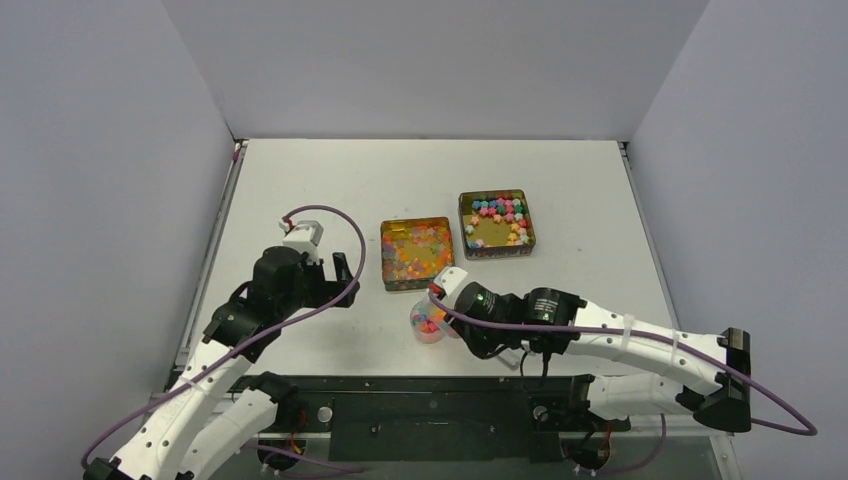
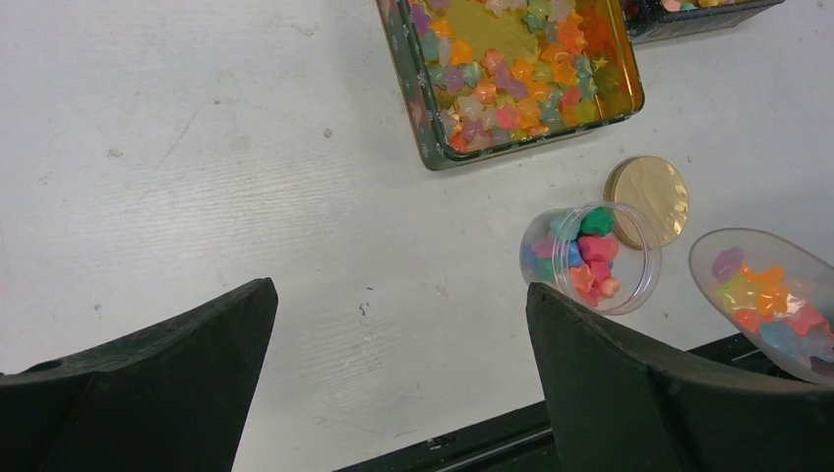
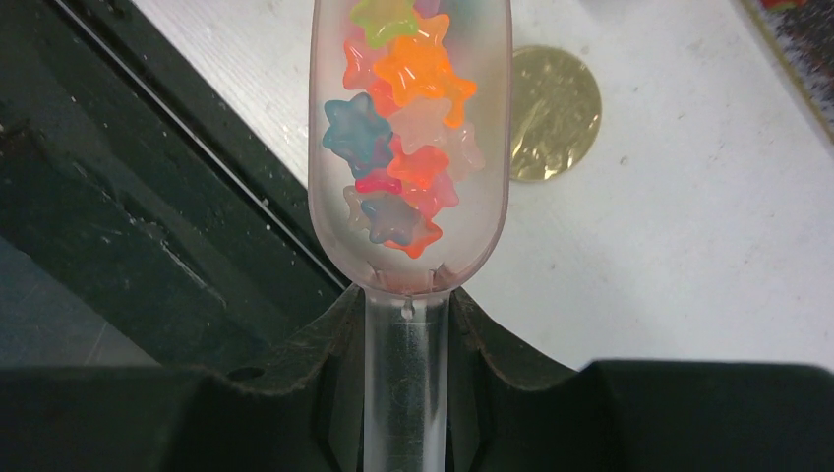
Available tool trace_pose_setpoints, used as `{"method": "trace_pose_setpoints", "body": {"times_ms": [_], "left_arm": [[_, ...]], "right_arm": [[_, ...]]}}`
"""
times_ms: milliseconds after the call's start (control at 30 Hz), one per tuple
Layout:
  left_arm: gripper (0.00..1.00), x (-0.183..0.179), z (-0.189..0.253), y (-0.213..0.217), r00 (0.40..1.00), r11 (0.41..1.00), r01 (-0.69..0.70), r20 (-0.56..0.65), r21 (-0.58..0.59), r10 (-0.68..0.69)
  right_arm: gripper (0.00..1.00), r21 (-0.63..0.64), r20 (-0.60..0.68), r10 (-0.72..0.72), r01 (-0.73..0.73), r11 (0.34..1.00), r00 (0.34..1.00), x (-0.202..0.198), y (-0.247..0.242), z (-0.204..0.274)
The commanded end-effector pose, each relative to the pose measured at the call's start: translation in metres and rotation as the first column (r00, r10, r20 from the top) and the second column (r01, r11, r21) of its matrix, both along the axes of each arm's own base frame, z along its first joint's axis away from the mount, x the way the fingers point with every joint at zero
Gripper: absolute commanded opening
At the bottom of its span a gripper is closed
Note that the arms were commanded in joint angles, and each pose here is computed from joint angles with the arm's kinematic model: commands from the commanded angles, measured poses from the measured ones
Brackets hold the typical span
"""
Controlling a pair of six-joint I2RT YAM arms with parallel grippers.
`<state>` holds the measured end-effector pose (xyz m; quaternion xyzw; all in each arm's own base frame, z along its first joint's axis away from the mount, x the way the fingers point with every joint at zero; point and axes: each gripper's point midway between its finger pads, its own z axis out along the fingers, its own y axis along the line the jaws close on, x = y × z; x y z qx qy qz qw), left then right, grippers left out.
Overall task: Pack the candies
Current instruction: Place the fake candies in the packing bottle.
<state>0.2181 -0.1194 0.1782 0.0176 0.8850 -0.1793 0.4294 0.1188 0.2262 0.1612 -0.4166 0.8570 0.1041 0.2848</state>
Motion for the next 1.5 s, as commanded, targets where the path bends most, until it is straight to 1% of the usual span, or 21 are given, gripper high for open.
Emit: {"method": "trace_pose_setpoints", "body": {"times_ms": [0, 200, 433, 467, 667, 733, 1233, 1467], "left_arm": [[0.96, 0.007, 0.016, -0.007, 0.998, 0.999, 0.027, 0.065, -0.031, -0.025], [0.96, 0.007, 0.014, -0.009, 0.998, 0.999, 0.037, 0.058, -0.031, -0.035], [0.96, 0.008, 0.013, -0.009, 0.998, 0.999, 0.04, 0.055, -0.03, -0.038], [0.96, 0.008, 0.013, -0.009, 0.998, 0.999, 0.04, 0.056, -0.03, -0.038], [0.96, 0.008, 0.013, -0.009, 0.998, 0.999, 0.041, 0.058, -0.03, -0.039], [0.96, 0.006, 0.014, -0.013, 0.997, 0.997, 0.06, 0.055, -0.04, -0.058], [0.96, 0.004, 0.017, -0.014, 0.995, 0.996, 0.071, 0.071, -0.05, -0.067], [0.96, 0.003, 0.018, -0.014, 0.995, 0.996, 0.075, 0.076, -0.051, -0.071]], "right_arm": [[0.0, -0.028, -0.082, -0.033, 0.031, 0.999, 0.996, -0.013, -0.002, 0.002], [0.0, -0.077, -0.166, -0.035, 0.022, 0.997, 0.986, -0.025, -0.001, -0.004], [0.0, -0.188, -0.237, -0.066, 0.02, 0.982, 0.969, -0.029, -0.006, -0.011], [0.0, -0.198, -0.262, -0.066, 0.013, 0.98, 0.963, -0.031, -0.006, -0.011], [0.0, -0.217, -0.318, -0.104, 0.034, 0.976, 0.942, -0.027, -0.003, -0.011], [0.0, -0.225, -0.331, -0.111, 0.036, 0.974, 0.937, -0.026, -0.003, -0.01], [0.0, -0.278, -0.401, -0.135, 0.02, 0.96, 0.906, -0.014, -0.004, -0.002], [0.0, -0.304, -0.428, -0.136, 0.0, 0.953, 0.894, -0.016, -0.006, -0.002]]}}
